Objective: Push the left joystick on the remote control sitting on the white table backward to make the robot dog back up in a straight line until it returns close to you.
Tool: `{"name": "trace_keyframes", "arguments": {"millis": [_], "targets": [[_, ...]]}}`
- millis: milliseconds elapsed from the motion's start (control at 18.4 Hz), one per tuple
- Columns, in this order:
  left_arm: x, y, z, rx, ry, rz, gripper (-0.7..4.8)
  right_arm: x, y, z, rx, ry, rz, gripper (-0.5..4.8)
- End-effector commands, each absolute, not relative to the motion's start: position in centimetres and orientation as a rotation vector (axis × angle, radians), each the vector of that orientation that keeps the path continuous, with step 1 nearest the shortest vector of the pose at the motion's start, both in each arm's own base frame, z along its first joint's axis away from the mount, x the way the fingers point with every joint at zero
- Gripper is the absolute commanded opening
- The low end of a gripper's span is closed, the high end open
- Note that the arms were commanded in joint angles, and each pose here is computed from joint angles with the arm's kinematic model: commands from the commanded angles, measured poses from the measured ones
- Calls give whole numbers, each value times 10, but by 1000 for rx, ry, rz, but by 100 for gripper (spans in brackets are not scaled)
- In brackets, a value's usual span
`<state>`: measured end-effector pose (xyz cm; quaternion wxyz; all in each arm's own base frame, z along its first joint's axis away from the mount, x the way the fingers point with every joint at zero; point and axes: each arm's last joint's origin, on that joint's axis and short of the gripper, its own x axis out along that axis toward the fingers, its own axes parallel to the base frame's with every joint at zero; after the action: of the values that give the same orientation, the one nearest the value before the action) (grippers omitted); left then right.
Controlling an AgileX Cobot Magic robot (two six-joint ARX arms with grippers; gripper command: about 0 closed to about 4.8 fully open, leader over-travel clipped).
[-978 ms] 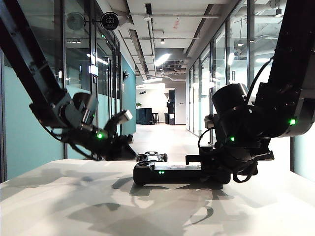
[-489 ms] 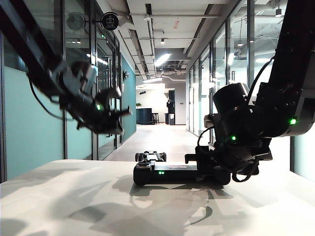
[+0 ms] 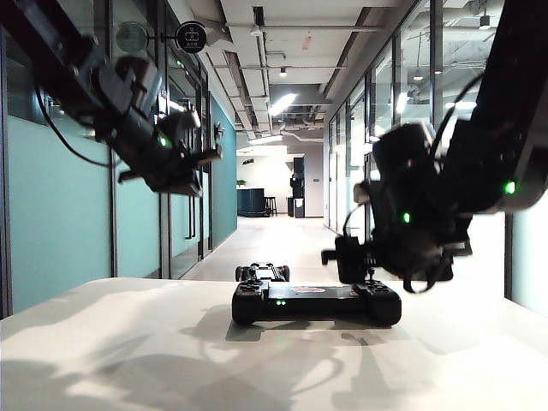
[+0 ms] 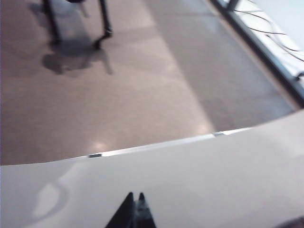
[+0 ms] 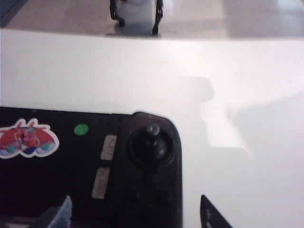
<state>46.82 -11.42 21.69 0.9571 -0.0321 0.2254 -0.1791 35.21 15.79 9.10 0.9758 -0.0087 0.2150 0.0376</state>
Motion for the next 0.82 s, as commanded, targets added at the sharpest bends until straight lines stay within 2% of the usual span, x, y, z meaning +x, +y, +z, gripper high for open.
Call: {"name": "trace_keyframes", "arguments": {"millis": [54,109,163,217,272,706,815], "targets": [[460,-111,237,-62,447,-334,-6,350,158,106,-55,430,82,334],[458,-111,241,-59,443,-319,-6,349,157,111,-55,431,82,321],[455,-111,245,-54,437,-300,-6,348,156,118,-56,432,81,271],[450,-110,249,-49,429,-276,-6,346,155,126,-56,431,82,151],[444,-109,253,-46,425,-267,-6,344,155,134,-57,433,81,-5],[391,-96,273,-26,410,-197,-6,321,144,168,-73,421,89,-1],[367,-90,277,-30,362,-197,-6,307,137,173,-67,417,110,-1]]}}
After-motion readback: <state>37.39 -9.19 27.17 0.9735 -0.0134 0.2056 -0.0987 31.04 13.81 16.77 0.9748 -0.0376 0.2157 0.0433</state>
